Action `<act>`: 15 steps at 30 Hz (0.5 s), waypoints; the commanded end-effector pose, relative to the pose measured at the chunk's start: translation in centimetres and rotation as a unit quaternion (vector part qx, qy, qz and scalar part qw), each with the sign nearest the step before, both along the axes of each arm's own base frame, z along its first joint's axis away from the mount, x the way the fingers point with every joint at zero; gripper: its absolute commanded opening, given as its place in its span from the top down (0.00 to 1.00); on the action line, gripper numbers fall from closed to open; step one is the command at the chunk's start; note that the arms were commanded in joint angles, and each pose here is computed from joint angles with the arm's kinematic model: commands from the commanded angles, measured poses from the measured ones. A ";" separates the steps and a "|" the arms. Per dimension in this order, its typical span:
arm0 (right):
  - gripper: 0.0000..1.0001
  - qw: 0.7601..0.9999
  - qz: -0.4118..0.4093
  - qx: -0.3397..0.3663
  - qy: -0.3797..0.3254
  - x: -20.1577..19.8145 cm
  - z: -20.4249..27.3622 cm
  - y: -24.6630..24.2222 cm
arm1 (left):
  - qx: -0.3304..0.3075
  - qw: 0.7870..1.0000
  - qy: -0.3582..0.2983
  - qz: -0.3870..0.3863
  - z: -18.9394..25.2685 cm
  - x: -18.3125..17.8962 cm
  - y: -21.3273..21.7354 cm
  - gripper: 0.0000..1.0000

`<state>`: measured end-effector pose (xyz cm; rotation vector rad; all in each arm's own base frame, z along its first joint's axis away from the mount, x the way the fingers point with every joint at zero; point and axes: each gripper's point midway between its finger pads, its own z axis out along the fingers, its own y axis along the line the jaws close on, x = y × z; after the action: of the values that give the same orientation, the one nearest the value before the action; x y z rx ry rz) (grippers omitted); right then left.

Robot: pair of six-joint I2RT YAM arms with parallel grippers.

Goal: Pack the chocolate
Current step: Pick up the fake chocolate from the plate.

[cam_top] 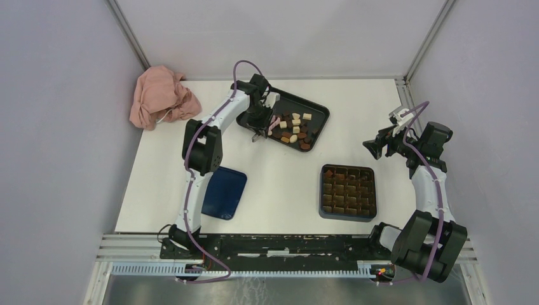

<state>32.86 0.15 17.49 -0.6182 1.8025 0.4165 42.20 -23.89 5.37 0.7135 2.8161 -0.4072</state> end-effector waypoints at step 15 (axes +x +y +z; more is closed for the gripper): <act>0.21 0.999 0.015 -0.010 -0.029 0.5 2.0 0.1 | -0.020 1.000 0.006 -0.007 0.6 -0.2 -1.1 0.64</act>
<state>32.79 0.17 17.41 -0.6184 1.8062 0.4189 41.74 -24.13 5.13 0.7219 2.8319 -0.4262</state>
